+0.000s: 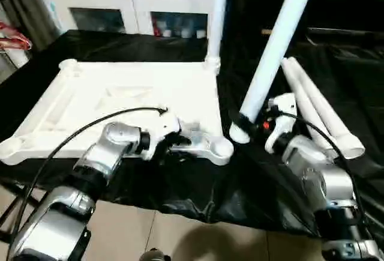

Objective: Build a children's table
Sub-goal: Pick table leg

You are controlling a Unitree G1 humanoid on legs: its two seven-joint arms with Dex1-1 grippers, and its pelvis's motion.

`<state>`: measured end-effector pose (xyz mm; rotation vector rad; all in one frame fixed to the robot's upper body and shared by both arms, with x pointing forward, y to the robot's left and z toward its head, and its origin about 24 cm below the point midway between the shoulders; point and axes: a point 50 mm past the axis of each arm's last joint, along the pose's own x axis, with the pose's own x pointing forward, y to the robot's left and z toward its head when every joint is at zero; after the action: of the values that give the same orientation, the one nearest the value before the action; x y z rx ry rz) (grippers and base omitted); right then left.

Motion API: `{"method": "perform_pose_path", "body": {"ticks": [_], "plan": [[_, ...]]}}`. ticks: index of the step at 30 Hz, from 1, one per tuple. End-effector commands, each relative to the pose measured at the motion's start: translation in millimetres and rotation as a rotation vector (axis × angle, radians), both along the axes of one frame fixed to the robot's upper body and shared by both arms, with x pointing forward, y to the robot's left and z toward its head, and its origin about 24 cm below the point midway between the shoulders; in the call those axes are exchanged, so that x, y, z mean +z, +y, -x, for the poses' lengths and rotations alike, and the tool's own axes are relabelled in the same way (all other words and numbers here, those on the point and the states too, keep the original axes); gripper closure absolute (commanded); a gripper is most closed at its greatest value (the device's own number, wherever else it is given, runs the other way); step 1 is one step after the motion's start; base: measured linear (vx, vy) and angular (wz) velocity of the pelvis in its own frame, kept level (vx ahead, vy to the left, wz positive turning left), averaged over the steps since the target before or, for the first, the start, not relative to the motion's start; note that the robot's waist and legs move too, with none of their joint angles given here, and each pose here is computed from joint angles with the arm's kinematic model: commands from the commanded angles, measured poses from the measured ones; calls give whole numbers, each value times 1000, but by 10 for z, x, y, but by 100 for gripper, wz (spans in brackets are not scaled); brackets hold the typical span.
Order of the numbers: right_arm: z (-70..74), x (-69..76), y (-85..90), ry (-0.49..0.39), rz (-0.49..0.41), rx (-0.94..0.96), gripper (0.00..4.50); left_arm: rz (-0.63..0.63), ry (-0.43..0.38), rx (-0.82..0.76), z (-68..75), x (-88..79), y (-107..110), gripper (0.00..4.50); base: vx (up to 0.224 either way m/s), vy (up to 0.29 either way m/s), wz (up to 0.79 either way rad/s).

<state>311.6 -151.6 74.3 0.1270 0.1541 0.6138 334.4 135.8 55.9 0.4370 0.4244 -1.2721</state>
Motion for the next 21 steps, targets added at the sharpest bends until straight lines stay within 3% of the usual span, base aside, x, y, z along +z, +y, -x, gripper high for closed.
{"method": "perform_pose_path", "body": {"ticks": [1, 21], "plan": [[2, 102, 58, -58, 4, 15, 257, -37, -21, -10, -38, 29, 53, 262, 0, 0, 0], [21, 95, 111, -50, 24, 80, 257, -44, 36, -51, -90, -1, 175, 423, 0, 0, 0]]}}
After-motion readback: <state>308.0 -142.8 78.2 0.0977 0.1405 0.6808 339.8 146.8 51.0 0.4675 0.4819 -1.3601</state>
